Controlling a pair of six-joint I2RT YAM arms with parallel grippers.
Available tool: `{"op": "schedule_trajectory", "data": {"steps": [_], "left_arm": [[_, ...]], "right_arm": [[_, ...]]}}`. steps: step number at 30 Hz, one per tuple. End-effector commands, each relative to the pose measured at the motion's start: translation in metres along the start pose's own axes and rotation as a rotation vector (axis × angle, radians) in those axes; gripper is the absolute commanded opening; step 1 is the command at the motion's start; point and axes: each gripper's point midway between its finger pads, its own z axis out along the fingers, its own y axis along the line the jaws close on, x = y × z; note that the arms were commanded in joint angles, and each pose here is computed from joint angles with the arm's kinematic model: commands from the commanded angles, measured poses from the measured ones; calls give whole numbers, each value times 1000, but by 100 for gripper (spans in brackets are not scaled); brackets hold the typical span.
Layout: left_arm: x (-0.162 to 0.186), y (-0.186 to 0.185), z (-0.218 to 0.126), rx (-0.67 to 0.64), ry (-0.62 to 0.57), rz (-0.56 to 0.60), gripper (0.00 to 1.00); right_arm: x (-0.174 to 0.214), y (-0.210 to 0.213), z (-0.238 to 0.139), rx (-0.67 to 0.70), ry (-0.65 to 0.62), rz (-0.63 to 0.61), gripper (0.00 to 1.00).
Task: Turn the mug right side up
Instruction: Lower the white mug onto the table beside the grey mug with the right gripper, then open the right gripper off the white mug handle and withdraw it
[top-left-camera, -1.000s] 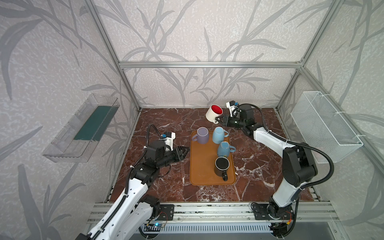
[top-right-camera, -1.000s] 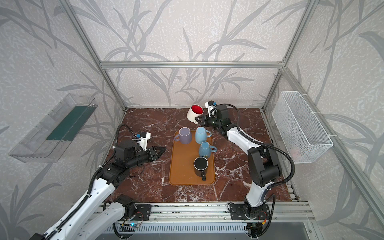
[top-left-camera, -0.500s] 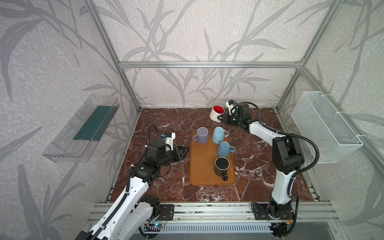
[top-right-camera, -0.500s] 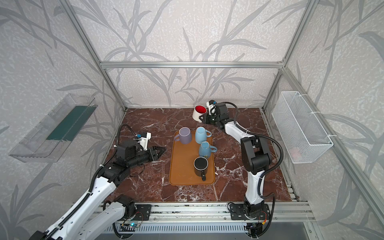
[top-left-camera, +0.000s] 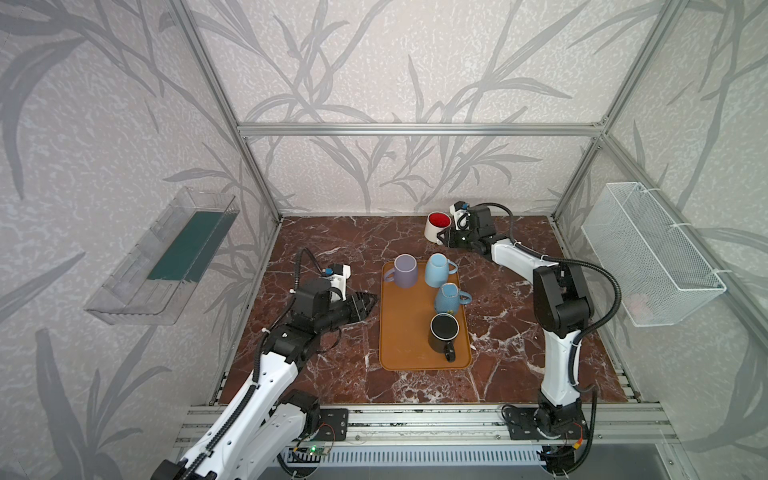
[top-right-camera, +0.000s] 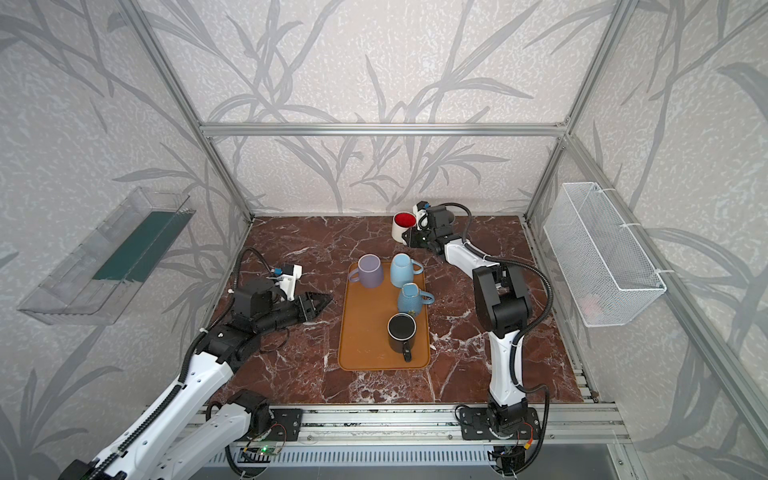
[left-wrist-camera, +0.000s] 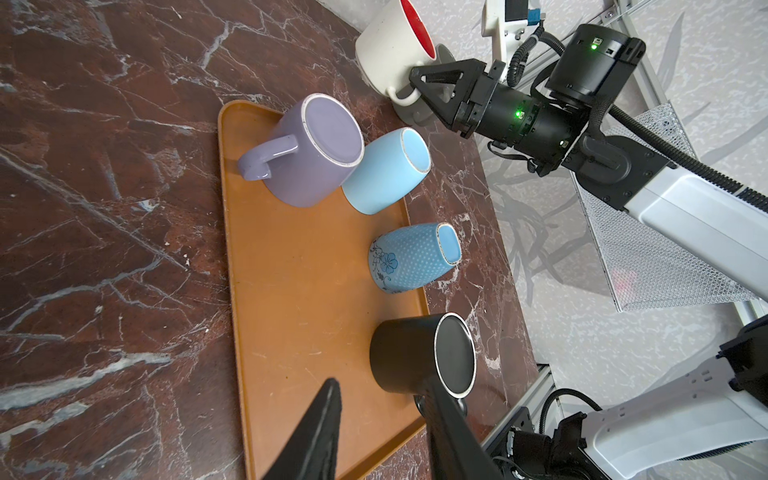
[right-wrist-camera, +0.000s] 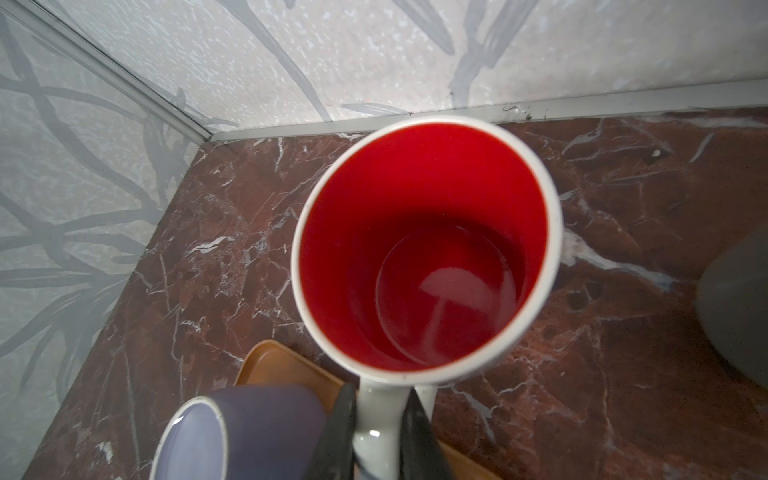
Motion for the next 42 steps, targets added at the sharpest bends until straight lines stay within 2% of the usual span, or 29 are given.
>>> {"op": "schedule_trajectory", "data": {"steps": [1, 21, 42], "left_arm": [[-7, -2, -2, -8, -12, 17, 37], [-8, 2, 0, -23, -4, 10, 37], [-7, 3, -1, -29, 0, 10, 37]], "right_arm": [[-40, 2, -4, 25, -117, -83, 0], [-41, -40, 24, 175, -129, -118, 0], [-34, -61, 43, 211, -120, -66, 0]]}}
